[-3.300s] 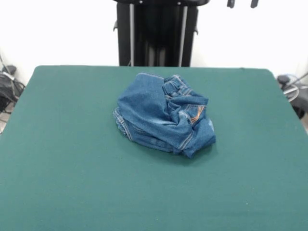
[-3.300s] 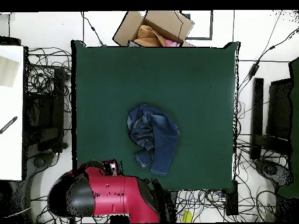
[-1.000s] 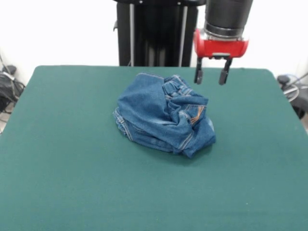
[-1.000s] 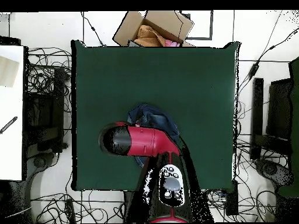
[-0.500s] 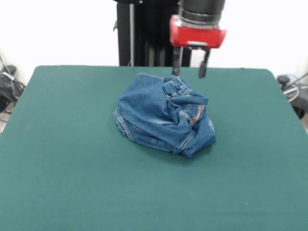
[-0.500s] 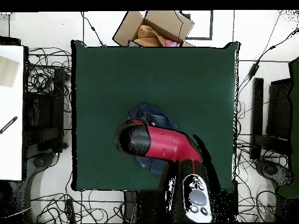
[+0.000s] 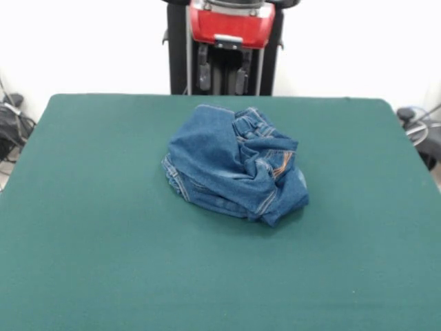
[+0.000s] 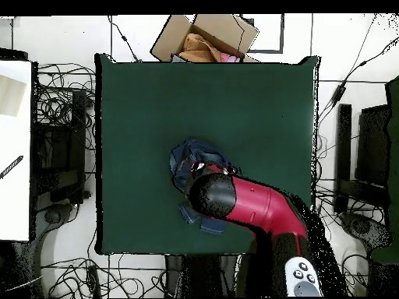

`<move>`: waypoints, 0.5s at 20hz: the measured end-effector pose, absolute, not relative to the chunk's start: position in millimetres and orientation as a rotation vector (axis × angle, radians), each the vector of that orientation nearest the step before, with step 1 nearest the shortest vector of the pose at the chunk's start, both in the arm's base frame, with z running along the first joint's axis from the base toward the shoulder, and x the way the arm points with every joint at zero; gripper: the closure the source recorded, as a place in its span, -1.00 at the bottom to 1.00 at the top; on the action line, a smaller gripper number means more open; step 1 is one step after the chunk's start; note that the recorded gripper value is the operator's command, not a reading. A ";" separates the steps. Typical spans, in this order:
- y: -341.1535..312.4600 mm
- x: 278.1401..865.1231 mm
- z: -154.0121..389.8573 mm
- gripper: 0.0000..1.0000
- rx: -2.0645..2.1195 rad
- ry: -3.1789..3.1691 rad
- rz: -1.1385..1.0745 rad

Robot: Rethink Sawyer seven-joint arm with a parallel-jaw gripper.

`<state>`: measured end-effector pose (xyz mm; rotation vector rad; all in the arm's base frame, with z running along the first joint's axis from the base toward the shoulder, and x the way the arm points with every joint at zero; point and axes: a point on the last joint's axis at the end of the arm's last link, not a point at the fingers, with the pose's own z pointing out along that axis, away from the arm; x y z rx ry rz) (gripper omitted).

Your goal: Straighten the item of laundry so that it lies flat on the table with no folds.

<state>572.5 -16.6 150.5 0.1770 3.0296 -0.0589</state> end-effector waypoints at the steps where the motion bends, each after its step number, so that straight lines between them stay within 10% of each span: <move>1: -17.3 571.2 150.3 -1.00 0.175 3.031 -0.061; 10: 27.5 556.2 128.2 -1.00 -0.015 3.068 -0.078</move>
